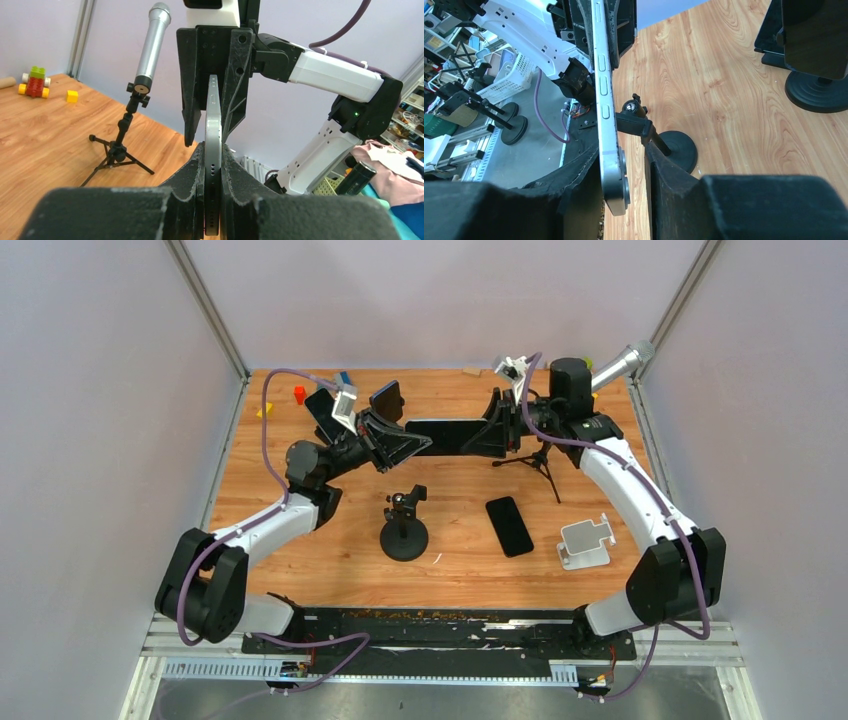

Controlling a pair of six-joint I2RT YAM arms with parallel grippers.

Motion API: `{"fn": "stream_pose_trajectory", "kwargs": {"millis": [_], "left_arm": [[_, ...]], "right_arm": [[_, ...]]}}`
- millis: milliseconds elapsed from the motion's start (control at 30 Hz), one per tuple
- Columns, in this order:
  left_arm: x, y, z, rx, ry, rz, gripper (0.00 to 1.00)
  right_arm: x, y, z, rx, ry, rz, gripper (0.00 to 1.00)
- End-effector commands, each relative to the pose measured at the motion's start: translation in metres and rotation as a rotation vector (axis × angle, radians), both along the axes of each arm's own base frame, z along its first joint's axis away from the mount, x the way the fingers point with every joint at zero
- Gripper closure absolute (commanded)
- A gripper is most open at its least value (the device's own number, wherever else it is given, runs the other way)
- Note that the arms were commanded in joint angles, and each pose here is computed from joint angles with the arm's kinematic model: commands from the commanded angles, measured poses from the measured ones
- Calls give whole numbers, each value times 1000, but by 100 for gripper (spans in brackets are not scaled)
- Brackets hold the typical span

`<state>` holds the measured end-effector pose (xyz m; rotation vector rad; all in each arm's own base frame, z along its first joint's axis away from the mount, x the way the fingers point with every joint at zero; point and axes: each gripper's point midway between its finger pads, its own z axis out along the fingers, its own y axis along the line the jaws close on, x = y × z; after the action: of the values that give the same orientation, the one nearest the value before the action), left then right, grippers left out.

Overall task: Place the phone on the phone stand
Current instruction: Pick up the phone at the center of the board.

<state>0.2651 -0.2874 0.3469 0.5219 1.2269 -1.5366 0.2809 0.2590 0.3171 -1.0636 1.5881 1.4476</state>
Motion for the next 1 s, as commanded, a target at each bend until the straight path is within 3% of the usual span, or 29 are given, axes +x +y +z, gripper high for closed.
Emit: {"fn": "stream_pose_trajectory", "kwargs": {"millis": [0,167,433,533,800,933,967], "left_arm": [[-11,2,22,-47,-124,8,100],[-13,-2,19,-46,-129,1,100],[-13,-3,9,-21,-154,18,100],[-15,-2,7,-2,-183,26,95],[-20,-4,0,116,-282,18,53],[-22,-8,-2,209,-334,-27,17],[-21,-9,-13,258,-286,-46,13]], "right_arm": [[-11,-4,25,42,-95,25,66],[-15,-5,27,51,-96,43,69],[-21,-8,30,68,-109,86,97],[-24,-11,32,75,-125,98,100],[-27,-12,33,81,-192,107,100],[-27,-14,29,65,-215,86,100],[-27,-14,27,59,-218,82,100]]}}
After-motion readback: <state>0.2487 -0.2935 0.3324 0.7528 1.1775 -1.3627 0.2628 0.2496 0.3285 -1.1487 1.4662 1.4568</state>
